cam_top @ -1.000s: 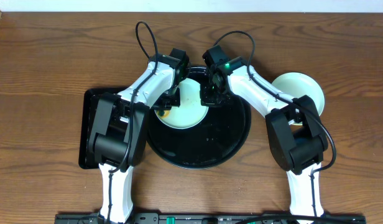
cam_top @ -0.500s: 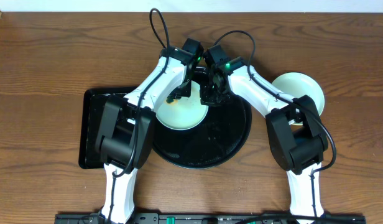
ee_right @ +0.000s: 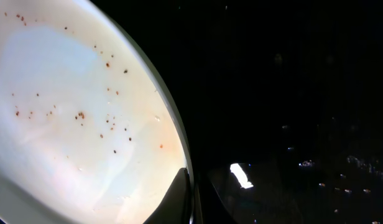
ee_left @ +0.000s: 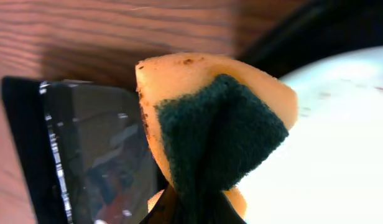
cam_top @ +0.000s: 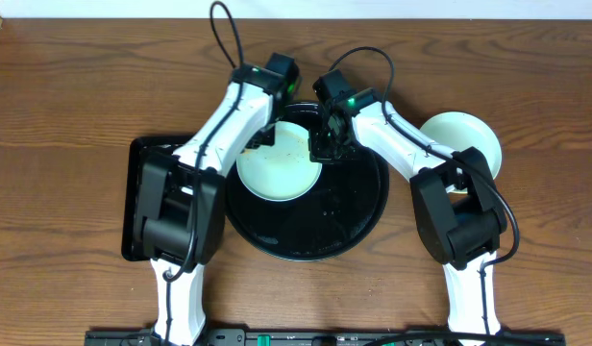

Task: Clean dirty plates on tray and stack at the side

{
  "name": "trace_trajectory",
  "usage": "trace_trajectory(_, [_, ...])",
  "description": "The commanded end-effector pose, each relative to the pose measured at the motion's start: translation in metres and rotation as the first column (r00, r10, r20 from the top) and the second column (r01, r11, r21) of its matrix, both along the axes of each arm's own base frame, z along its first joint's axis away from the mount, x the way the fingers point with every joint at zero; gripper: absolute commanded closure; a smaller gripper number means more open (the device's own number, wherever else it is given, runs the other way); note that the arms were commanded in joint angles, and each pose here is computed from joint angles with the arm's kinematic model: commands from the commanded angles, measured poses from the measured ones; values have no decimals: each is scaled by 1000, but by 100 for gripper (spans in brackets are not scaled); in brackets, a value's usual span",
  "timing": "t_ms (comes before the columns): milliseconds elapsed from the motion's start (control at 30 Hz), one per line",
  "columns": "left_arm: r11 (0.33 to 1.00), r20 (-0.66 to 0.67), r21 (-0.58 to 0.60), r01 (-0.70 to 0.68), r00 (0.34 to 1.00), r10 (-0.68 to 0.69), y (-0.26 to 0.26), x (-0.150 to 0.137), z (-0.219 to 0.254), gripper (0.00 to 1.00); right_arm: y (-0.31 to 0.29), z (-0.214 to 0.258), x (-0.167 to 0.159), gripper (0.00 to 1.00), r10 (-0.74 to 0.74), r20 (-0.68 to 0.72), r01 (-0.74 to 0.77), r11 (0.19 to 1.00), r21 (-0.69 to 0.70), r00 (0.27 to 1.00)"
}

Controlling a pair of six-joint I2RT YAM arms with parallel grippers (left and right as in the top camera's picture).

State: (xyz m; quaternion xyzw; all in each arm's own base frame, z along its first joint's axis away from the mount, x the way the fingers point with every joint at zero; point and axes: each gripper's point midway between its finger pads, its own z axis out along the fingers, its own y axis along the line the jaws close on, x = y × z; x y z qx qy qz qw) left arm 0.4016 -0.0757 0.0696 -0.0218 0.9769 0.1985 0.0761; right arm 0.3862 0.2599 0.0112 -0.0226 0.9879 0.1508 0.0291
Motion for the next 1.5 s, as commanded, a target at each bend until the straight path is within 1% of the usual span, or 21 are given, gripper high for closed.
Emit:
trace_trajectory(0, [997, 85, 55, -56, 995, 51, 29, 5, 38, 93, -6, -11, 2, 75, -7, -5, 7, 1000, -21, 1000])
trace_trajectory(33, [996, 80, 63, -65, 995, 60, 35, 3, 40, 92, -4, -10, 2, 65, -5, -9, 5, 1000, -9, 1000])
trace_trajectory(67, [995, 72, 67, -78, 995, 73, 41, 1, 42, 92, -1, -9, 1, 57, -2, -14, 2, 1000, 8, 1000])
trace_trajectory(133, [992, 52, 75, -101, 994, 97, 52, -4, 43, 92, 4, -7, 0, 50, 5, -22, -4, 999, 38, 1000])
trace_trajectory(167, [990, 40, 79, -117, 993, 114, 60, -7, 44, 92, 8, -6, -1, 42, 9, -26, -8, 998, 58, 1000])
trace_trajectory(200, [989, 33, 81, -127, 992, 125, 64, -8, 44, 92, 11, -5, -2, 41, 14, -31, -12, 997, 77, 999])
trace_trajectory(233, [986, 21, 86, -140, 990, 139, 71, -11, 44, 92, 15, -3, -3, 44, 20, -35, -17, 995, 100, 999])
trace_trajectory(300, [982, 5, 92, -164, 986, 164, 82, -15, 44, 92, 21, -1, -4, 61, 18, -46, -11, 992, 129, 999])
trace_trajectory(333, [980, 0, 94, -173, 985, 174, 86, -16, 44, 92, 24, -1, -5, 63, 16, -46, -9, 991, 136, 999])
trace_trajectory(500, [973, -13, 98, -208, 978, 210, 100, -20, 44, 92, 34, 0, -6, 63, 13, -30, -9, 991, 136, 999])
trace_trajectory(567, [973, -13, 98, -211, 977, 214, 101, -20, 44, 92, 35, 0, -5, 65, 7, -30, -3, 991, 137, 1000])
trace_trajectory(633, [973, -14, 98, -211, 977, 213, 102, -20, 44, 92, 35, 0, -5, 77, -3, -34, 8, 990, 138, 999])
trace_trajectory(667, [973, -15, 99, -211, 977, 213, 102, -20, 44, 92, 35, 0, -5, 82, -4, -32, 8, 990, 139, 999])
trace_trajectory(800, [972, -32, 106, -209, 976, 214, 102, -24, 44, 91, 36, 0, -3, 93, -9, -27, 13, 990, 140, 1000])
trace_trajectory(833, [972, -38, 108, -208, 976, 214, 103, -26, 44, 91, 36, -1, -3, 98, -8, -24, 12, 990, 142, 1000])
trace_trajectory(1067, [972, -51, 110, -207, 976, 214, 102, -29, 44, 91, 25, -5, 4, 98, 7, 20, -8, 996, 86, 1000])
trace_trajectory(1167, [972, -52, 110, -207, 975, 214, 103, -29, 44, 91, 8, -2, 10, 99, -14, 49, 13, 1000, 18, 999])
trace_trajectory(1267, [972, -52, 110, -208, 975, 214, 102, -29, 44, 90, -16, 17, 20, 98, -24, 118, 32, 997, -70, 993])
trace_trajectory(1367, [972, -49, 109, -208, 976, 214, 102, -28, 44, 89, -46, 54, 32, 99, -28, 230, 70, 982, -174, 973])
trace_trajectory(1467, [972, -42, 106, -209, 976, 214, 102, -27, 44, 88, -74, 89, 36, 98, -29, 318, 117, 958, -262, 948])
